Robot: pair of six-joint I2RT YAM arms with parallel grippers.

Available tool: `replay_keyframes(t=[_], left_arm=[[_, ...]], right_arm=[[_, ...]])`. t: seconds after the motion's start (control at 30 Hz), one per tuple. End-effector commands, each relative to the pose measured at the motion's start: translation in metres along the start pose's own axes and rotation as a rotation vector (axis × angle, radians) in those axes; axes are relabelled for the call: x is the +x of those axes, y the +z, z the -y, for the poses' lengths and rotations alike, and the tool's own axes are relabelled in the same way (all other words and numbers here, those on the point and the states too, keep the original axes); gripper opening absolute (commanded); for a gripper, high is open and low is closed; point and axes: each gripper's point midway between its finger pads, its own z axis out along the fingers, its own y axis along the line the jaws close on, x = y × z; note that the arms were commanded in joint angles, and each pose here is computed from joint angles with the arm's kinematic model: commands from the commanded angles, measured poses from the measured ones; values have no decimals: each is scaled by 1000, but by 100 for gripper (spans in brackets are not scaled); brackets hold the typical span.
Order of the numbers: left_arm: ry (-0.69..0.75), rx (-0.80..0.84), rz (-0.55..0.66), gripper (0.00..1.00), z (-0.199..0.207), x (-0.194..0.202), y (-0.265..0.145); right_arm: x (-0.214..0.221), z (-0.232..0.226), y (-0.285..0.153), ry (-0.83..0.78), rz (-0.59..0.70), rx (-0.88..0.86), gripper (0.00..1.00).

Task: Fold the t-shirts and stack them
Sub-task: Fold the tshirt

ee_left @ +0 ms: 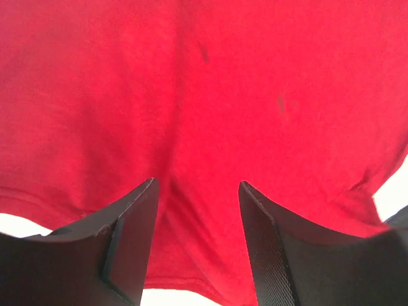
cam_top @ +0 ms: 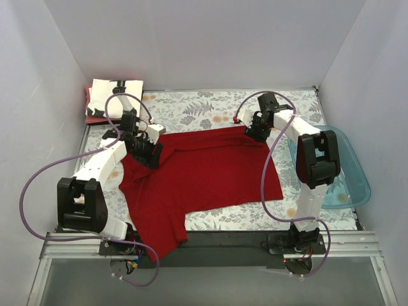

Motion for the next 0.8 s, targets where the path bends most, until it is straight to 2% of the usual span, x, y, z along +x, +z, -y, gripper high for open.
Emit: replay_keyframes(t=[0.0, 0.13, 0.23, 0.37, 0.57, 0.77], left_arm=[[82, -87, -32, 52, -5, 10, 3], [170, -170, -77, 52, -8, 18, 20], [163, -233, -56, 51, -23, 4, 27], [194, -212, -22, 50, -21, -16, 32], [258, -207, -86, 41, -18, -8, 53], [274, -253, -99, 40, -29, -8, 60]], right_arm=[[12, -8, 11, -43, -48, -39, 54], [3, -7, 17, -9, -24, -51, 54], [-9, -10, 14, -19, -7, -52, 54], [-16, -12, 10, -9, 5, -48, 53], [-12, -9, 7, -8, -14, -29, 53], [-11, -10, 9, 4, -14, -36, 53]])
